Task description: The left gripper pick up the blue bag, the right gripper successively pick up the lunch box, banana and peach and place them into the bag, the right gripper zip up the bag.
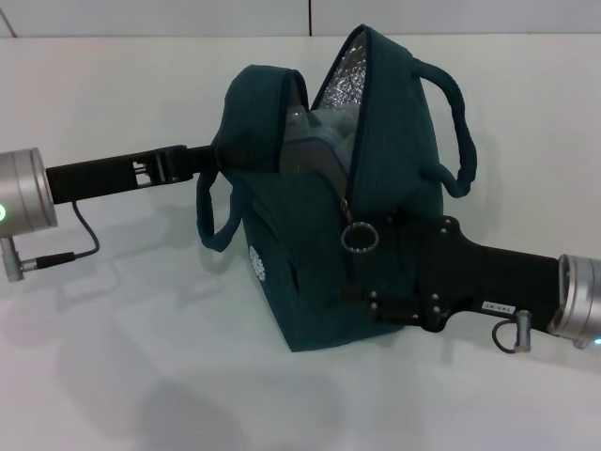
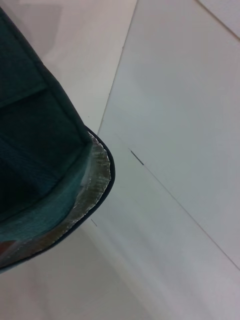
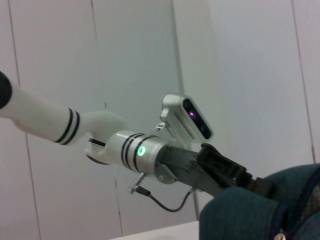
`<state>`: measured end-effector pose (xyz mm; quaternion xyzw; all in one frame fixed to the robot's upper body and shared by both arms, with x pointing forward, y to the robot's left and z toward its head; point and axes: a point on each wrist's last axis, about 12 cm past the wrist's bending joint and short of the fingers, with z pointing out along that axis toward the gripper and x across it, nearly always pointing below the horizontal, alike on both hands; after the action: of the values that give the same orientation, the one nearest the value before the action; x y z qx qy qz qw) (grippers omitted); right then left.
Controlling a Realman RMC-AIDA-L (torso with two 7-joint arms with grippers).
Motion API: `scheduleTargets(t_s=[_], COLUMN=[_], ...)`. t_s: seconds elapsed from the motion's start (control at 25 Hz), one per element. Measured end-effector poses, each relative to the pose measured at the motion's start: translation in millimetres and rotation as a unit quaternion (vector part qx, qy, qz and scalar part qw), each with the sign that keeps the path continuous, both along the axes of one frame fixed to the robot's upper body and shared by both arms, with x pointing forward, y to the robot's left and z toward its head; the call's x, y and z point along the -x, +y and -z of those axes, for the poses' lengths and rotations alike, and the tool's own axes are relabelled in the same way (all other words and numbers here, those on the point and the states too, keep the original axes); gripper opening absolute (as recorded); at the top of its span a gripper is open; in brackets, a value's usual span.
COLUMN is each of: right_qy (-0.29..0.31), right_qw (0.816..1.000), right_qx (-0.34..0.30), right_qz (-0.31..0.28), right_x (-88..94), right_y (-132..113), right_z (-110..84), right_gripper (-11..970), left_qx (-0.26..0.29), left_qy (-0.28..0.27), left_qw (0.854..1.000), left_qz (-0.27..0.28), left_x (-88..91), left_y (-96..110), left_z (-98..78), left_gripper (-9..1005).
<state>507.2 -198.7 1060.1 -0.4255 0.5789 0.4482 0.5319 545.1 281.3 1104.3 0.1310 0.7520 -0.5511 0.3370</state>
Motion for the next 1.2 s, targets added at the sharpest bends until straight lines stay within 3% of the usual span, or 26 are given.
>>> scheduleTargets(t_s=[0.32,0.52,1.0,1.2], right_qy=[0.008,0.011,0.015,0.016], right_qw=[1.000,1.000,0.998,0.998], right_qx=[0.000,0.001,-0.020,-0.025], right_qz=[0.010,0.020,0.049,0.053], right_x=[0.6,-0.8,-1.9,-1.3], right_y=[-2.5,-3.9,-8.3,-8.9], right_z=[2.4,3.7,2.9,2.7], right_gripper=[750,514,81,7], left_qx=[0.000,0.000,0.001,0.000], left_qy=[-0.001,0.000,0.001,0.001], left_qw=[1.000,1.000,1.000,1.000], left_qz=[0.000,0.000,-0.001,-0.002], left_x=[-0.5,-0.5,0.8,0.8], left_y=[-0.3,-0.7,-0.3,0.4], left_z=[-0.3,-0.1,1.1,0.9], left_gripper=[48,48,47,47])
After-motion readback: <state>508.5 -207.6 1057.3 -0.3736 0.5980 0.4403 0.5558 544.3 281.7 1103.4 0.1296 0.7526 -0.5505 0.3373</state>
